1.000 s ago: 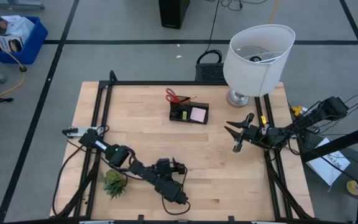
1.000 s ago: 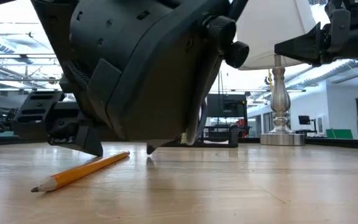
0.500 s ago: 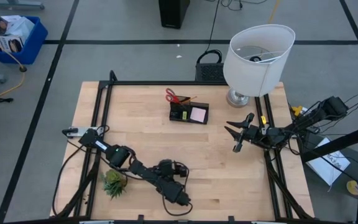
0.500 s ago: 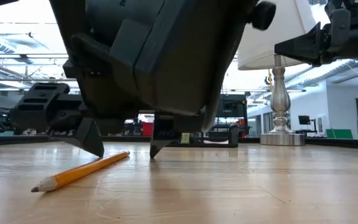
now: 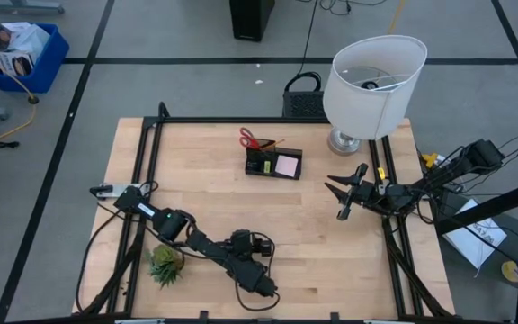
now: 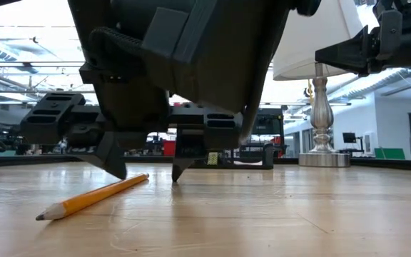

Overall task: Pick and place office supplies into organizer
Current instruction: Put the yellow pencil into the desk organizer

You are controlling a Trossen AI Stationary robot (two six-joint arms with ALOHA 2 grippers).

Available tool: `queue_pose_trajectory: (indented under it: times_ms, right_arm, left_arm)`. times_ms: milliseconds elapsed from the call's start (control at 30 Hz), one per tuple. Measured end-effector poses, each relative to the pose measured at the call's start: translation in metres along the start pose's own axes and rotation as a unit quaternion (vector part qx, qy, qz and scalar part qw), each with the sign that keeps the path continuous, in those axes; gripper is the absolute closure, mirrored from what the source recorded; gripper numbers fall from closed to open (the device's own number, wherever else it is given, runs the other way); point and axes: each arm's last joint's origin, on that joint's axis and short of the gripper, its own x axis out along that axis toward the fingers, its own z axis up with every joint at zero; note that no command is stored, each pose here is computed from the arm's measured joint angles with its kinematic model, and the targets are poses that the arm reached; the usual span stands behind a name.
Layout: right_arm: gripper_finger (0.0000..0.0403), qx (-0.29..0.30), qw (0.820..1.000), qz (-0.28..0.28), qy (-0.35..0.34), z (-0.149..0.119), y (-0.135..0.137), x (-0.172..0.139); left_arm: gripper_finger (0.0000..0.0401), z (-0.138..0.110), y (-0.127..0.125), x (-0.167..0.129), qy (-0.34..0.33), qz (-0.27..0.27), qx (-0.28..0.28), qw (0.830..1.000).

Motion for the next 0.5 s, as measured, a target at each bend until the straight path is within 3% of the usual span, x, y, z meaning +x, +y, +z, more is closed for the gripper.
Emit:
queue_pose_trajectory:
  times_ms: [233, 500]
  right_arm:
    - [0.0303, 0.000, 1.000, 0.000, 0.000, 0.0000, 0.0000, 0.0000]
    - [0.0303, 0.000, 1.000, 0.000, 0.000, 0.0001, 0.0000, 0.0000]
  left_arm:
    - [0.0275, -0.0022, 0.0029, -0.0018, 0.004, 0.006, -0.011, 1.000]
    - [0.0382, -0.0041, 0.0046, -0.0025, 0.014, 0.013, -0.002, 1.000]
